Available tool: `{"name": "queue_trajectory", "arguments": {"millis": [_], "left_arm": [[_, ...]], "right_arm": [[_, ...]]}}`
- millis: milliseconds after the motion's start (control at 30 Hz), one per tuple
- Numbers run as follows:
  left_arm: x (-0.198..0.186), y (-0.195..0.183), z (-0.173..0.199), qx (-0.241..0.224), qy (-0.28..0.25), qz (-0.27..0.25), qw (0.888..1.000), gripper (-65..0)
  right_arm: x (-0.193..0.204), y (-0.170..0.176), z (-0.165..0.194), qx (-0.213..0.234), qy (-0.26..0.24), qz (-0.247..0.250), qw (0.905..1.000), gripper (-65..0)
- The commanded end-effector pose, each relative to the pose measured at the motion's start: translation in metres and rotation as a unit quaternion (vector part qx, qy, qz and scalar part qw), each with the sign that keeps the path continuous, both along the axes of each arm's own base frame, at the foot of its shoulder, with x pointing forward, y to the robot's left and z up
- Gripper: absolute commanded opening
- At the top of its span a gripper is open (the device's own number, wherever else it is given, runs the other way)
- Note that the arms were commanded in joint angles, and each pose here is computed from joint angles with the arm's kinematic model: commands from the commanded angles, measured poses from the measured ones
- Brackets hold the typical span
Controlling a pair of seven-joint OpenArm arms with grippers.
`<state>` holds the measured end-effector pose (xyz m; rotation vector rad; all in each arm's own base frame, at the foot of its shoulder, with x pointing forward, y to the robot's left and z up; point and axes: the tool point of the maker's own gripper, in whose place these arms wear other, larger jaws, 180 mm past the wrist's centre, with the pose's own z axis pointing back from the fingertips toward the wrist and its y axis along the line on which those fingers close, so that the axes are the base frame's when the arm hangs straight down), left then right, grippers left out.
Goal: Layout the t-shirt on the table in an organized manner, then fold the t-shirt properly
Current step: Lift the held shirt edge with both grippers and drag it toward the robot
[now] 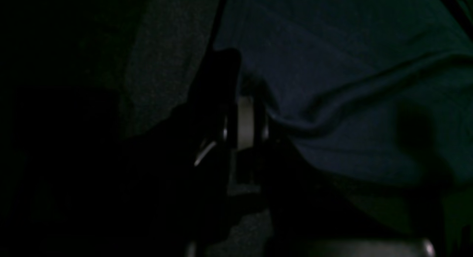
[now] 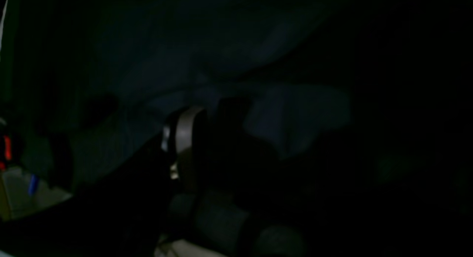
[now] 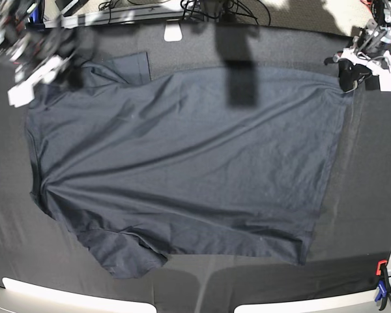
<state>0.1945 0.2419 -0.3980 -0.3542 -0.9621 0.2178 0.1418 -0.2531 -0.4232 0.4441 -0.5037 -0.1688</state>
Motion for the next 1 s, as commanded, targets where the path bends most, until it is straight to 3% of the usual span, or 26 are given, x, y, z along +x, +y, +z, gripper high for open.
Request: {"name": "queue_trajectory", "arguments": {"millis": [0,233,467,567,767,967], "left_arm": [[0.004,0.005,0.010,0.004,-0.021,-0.001,1.000,-65.0],[0.004,0.005,0.010,0.004,-0.020,-0.001,1.000,-65.0],[0.004,0.013,0.015,0.014,-0.022,-0.005,1.000,-65.0],[0.004,0.019,0.023,0.004,-0.033,-0.004,0.999,-65.0],[-0.010,0.041,0.037,0.005,-0.039,0.020,0.999,-65.0],[-0.025,0.065,0.049,-0.031,-0.029,0.055,0.998,-65.0]], "right_arm": [[-0.007,0.000,-0.001,-0.013,0.022,0.015,0.9996,-36.4],[-0.007,0.009,-0.001,-0.010,0.019,0.014,0.9997,-36.5],[-0.008,0.008,-0.001,-0.011,0.019,0.013,0.9997,-58.1],[-0.010,0.008,0.001,-0.014,0.019,0.016,0.9996,-64.0],[-0.023,0.011,0.021,-0.049,0.010,0.046,0.9977,-65.0],[-0.039,0.014,0.028,-0.063,0.019,0.062,0.9959,-65.0]]}}
